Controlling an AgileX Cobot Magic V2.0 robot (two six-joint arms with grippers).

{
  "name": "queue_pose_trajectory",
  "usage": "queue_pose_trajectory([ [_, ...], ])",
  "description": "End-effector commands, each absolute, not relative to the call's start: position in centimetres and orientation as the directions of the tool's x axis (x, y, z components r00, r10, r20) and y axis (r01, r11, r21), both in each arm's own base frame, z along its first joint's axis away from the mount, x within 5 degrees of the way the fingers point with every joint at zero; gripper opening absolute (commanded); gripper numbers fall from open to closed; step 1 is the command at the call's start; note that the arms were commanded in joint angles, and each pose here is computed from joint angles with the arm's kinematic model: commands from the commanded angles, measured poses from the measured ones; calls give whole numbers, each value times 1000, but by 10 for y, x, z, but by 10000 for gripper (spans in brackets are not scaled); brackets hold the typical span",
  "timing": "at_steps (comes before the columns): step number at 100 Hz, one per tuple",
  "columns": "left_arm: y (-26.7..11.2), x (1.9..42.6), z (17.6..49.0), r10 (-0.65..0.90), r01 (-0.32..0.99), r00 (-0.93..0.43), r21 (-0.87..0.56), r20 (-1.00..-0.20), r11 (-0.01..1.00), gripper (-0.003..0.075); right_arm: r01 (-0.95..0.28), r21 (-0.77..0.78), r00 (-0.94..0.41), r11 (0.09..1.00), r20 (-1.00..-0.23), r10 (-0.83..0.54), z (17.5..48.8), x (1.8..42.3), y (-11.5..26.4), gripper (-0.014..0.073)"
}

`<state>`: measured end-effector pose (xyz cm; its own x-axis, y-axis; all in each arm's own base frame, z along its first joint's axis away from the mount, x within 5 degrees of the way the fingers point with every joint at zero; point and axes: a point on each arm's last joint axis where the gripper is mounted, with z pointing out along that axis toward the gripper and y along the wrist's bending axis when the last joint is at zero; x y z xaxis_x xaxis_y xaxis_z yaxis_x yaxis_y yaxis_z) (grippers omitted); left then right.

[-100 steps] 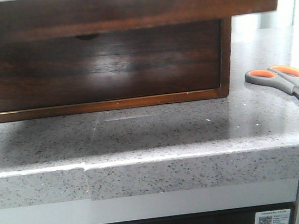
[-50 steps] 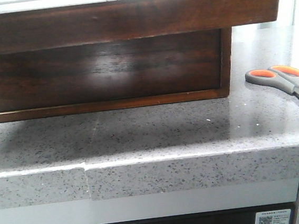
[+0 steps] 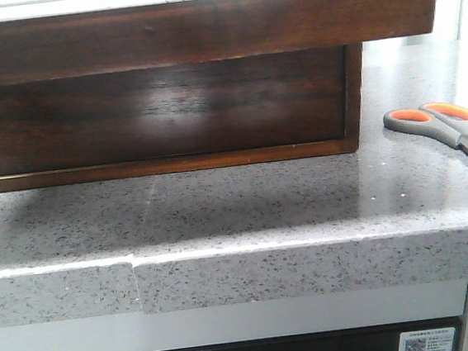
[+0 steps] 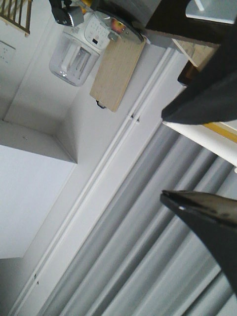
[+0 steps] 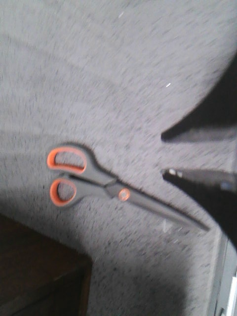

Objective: Put scissors in drawer with both arms
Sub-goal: 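Move the right gripper above the grey-and-orange scissors, then lower the right gripper and grasp the scissors at the pivot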

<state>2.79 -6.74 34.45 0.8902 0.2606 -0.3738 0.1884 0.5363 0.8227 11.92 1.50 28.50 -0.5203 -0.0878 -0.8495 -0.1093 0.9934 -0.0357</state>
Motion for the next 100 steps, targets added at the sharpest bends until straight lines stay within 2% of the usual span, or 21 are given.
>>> queue_pose_trajectory([
  [1,-63,24,358,219,204,890,779,-400,594,302,-131,-48,-500,990,-859,-108,306,144,22,237],
  [7,-62,23,358,218,200,892,778,-397,596,302,-129,-51,-536,990,-836,-113,310,159,25,332],
  [16,-62,23,358,218,200,892,778,-396,596,302,-125,-51,-599,991,-792,-116,312,180,29,392],
  [39,-62,23,358,218,203,890,776,-401,597,301,-101,-23,-770,995,-631,-93,307,228,40,390],
  [53,-62,23,357,220,203,889,776,-402,597,301,-86,13,-828,996,-556,-64,306,252,47,390],
  [78,-62,23,357,209,218,885,769,-415,600,301,-77,8,-872,997,-485,-64,308,281,53,390],
  [100,-62,23,357,208,220,885,769,-416,601,301,-72,12,-906,997,-419,-60,294,294,57,390],
])
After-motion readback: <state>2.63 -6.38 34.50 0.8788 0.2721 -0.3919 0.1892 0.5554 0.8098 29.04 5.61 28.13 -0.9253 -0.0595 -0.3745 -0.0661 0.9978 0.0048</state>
